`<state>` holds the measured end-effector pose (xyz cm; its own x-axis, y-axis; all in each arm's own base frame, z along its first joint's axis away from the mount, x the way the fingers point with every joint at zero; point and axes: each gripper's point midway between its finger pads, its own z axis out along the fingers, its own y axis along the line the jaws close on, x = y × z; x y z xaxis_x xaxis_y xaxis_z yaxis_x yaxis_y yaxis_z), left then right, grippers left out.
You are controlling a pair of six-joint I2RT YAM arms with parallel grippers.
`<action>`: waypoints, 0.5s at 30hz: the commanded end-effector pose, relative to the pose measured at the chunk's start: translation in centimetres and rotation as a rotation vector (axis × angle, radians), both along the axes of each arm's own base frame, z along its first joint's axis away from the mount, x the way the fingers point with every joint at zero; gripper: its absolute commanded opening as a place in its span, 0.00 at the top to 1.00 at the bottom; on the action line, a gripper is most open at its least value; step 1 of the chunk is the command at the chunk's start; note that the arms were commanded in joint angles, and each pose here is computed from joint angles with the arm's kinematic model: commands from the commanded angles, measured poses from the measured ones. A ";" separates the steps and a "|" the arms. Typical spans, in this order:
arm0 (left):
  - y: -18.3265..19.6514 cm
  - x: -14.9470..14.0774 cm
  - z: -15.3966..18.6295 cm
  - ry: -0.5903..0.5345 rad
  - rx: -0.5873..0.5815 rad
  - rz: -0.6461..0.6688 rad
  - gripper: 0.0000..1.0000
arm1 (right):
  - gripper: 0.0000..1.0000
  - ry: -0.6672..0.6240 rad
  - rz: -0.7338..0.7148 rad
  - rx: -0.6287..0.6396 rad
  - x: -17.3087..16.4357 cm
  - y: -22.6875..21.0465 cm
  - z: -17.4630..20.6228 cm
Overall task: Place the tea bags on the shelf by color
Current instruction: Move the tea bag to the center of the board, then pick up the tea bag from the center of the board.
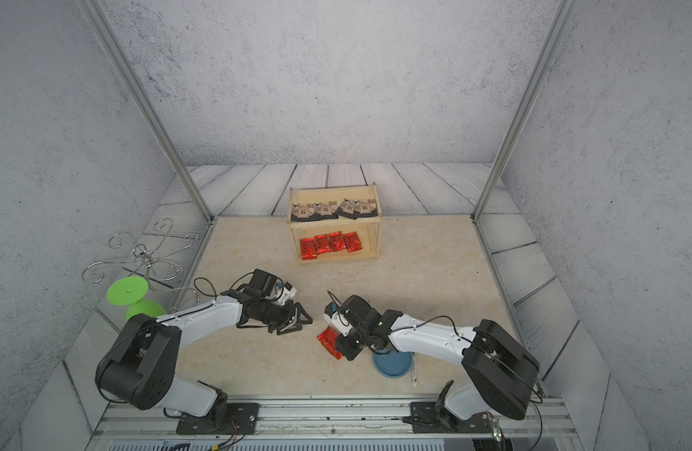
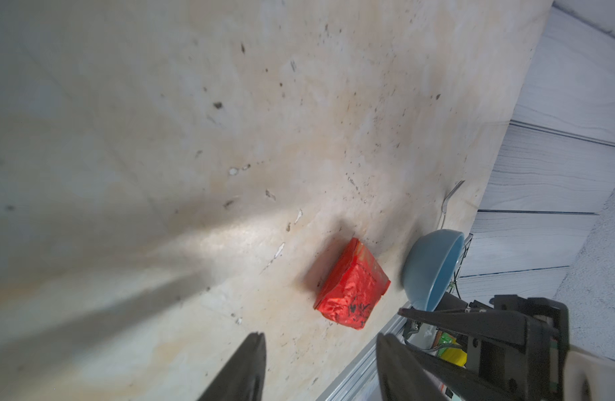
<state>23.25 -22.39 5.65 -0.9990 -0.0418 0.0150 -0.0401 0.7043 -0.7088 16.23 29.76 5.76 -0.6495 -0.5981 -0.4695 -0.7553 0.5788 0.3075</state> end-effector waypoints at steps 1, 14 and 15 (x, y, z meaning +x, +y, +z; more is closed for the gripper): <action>-1.4 0.4 0.4 -0.023 -0.020 -0.044 0.45 | 0.77 0.002 -0.010 0.047 0.1 0.8 0.1; -3.7 -0.5 0.1 -0.033 -0.024 -0.138 0.59 | 0.81 0.014 -0.032 0.013 0.1 -0.3 -2.3; -3.6 -0.6 0.1 -0.033 -0.019 -0.142 0.59 | 0.81 0.017 -0.034 0.011 0.1 -0.4 -2.4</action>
